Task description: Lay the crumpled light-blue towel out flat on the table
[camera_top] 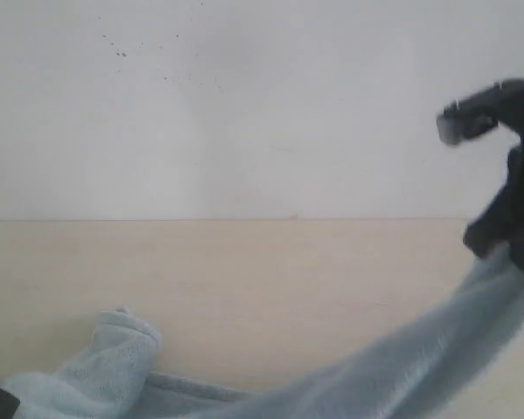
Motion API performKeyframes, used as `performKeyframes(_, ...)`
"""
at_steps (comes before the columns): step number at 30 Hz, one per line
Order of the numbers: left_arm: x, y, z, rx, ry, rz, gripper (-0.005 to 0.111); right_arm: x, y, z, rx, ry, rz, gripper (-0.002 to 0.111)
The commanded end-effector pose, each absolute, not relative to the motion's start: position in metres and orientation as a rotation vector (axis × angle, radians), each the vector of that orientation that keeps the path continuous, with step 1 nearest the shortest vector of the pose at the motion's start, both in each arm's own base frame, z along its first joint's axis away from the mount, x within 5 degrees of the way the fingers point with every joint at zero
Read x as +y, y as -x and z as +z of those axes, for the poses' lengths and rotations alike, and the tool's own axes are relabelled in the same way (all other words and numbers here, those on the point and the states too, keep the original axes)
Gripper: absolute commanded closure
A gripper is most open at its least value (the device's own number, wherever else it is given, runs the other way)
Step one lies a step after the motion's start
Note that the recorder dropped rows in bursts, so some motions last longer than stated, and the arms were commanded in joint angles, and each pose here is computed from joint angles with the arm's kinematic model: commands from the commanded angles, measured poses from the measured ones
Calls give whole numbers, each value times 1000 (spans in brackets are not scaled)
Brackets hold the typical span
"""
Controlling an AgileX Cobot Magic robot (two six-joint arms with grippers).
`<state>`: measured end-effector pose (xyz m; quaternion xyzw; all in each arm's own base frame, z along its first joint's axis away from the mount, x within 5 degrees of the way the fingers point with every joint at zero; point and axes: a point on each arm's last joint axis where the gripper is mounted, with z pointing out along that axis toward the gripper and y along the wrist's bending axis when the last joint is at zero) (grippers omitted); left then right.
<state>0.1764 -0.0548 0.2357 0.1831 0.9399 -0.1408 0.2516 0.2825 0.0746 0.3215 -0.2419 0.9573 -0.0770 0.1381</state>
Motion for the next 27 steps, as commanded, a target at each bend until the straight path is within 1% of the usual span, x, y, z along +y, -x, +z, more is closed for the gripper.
performKeyframes(1,-62,-168,230,2568,-500,-523,48,67,-250,257,3008,762,-206,107)
performKeyframes(2,-63,-168,231,2565,-483,-543,36,66,-243,246,3056,769,-188,107)
performKeyframes(4,-63,-169,231,2557,-476,-539,27,66,-236,236,3100,771,-163,107)
performKeyframes(6,-62,-171,232,2541,-461,-525,25,66,-229,229,3138,766,-130,107)
performKeyframes(10,-62,-176,236,2497,-433,-503,25,70,-226,226,3145,816,-45,107)
performKeyframes(15,-57,-191,247,2362,-340,-414,25,73,-225,226,3128,886,21,106)
performKeyframes(16,-56,-195,247,2333,-319,-393,25,73,-225,226,3128,885,21,104)
performKeyframes(18,-57,-204,245,2303,-285,-397,25,73,-225,226,3128,893,21,92)
performKeyframes(19,-61,-208,243,2296,-322,-409,25,74,-226,226,3119,895,21,85)
performKeyframes(20,-67,-211,241,2295,-384,-434,25,74,-227,225,3097,903,23,75)
performKeyframes(22,-85,-219,237,2287,-562,-543,25,74,-232,225,3041,900,-1,57)
performKeyframes(23,-93,-223,237,2279,-634,-596,25,74,-235,225,3016,876,-13,51)
performKeyframes(24,-102,-228,236,2275,-706,-660,26,74,-238,225,3004,825,-30,48)
performKeyframes(27,-117,-246,234,2303,-750,-753,30,70,-244,226,2977,663,-112,48)
